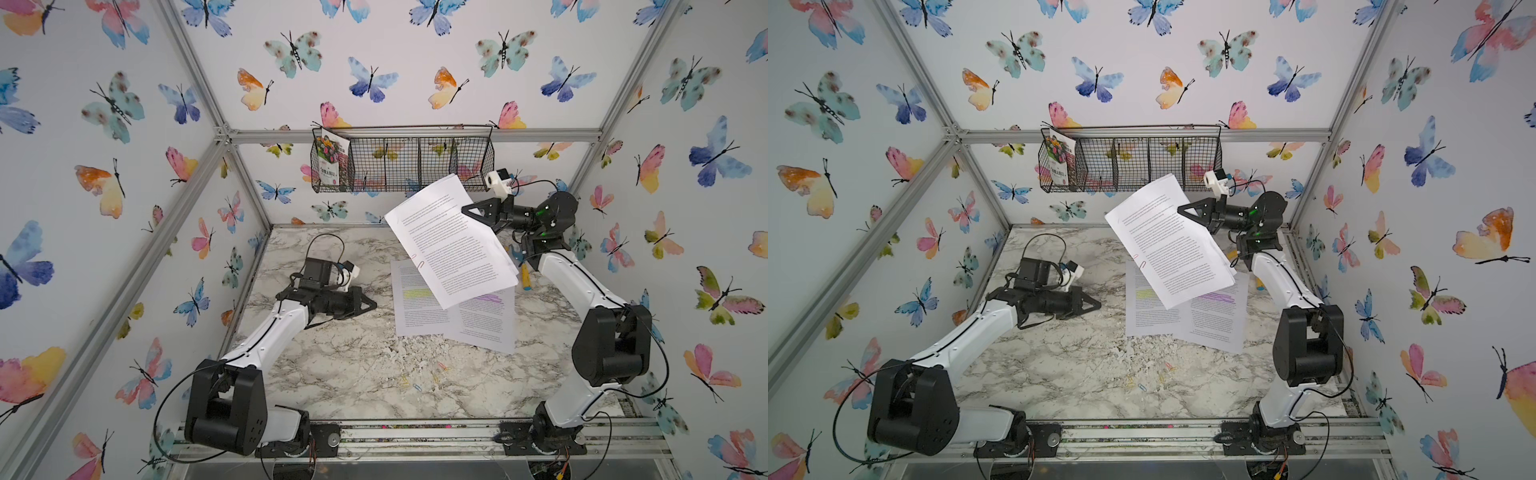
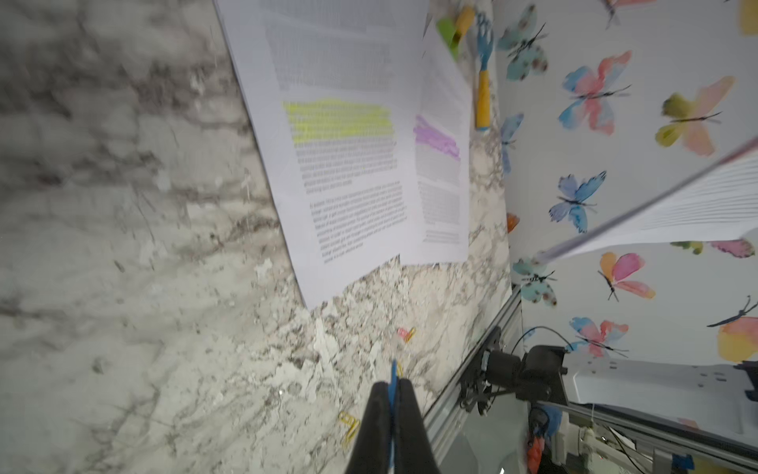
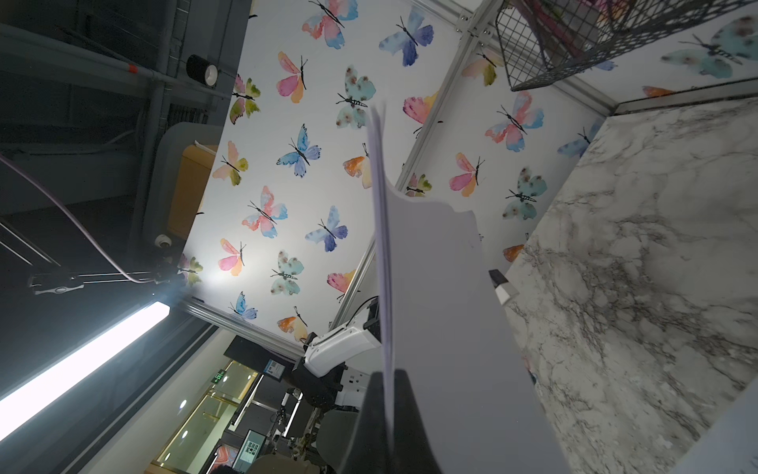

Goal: Unclip the paperclips from the documents
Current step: Place the paper clip at the center of the board.

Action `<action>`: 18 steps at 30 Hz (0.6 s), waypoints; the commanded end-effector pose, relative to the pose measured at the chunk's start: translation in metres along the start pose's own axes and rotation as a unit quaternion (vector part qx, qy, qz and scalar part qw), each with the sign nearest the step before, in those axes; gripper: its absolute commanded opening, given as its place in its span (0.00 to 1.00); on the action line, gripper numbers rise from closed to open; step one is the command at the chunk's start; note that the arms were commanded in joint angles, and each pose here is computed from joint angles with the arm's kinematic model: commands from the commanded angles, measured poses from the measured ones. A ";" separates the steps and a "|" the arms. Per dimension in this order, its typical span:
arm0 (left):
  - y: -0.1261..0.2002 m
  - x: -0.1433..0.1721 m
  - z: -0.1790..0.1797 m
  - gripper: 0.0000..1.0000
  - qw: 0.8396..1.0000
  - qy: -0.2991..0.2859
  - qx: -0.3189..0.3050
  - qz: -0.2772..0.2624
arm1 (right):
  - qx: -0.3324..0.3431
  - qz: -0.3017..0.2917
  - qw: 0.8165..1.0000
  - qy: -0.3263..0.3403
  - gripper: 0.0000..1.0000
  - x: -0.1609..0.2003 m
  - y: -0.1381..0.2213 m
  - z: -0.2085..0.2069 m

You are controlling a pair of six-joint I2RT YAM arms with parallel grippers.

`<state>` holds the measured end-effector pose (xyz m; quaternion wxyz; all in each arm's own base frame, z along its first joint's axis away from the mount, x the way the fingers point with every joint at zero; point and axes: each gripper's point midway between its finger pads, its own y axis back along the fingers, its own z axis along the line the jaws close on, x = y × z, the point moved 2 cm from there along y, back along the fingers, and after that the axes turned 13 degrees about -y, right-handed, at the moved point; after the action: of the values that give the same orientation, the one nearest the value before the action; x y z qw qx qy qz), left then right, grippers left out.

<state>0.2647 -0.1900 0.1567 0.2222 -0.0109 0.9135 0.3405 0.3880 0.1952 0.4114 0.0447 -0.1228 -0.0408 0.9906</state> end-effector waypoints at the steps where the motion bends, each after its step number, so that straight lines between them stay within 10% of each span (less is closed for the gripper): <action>1: -0.022 0.056 0.005 0.00 0.995 0.009 -0.042 0.092 | 0.018 -0.022 0.999 0.021 0.02 -0.002 0.016 0.000; 14: -0.074 0.138 -0.004 0.00 0.971 -0.026 -0.070 0.227 | 0.047 -0.054 0.997 -0.001 0.02 0.011 0.034 -0.030; 18: -0.077 0.139 -0.002 0.13 0.970 -0.024 -0.073 0.232 | 0.063 -0.052 0.997 -0.007 0.02 0.018 0.036 -0.038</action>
<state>0.1498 -0.2333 0.0578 0.1561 0.1950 0.8646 0.4360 0.3867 0.1647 0.3634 0.0996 -0.0876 0.0046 0.9911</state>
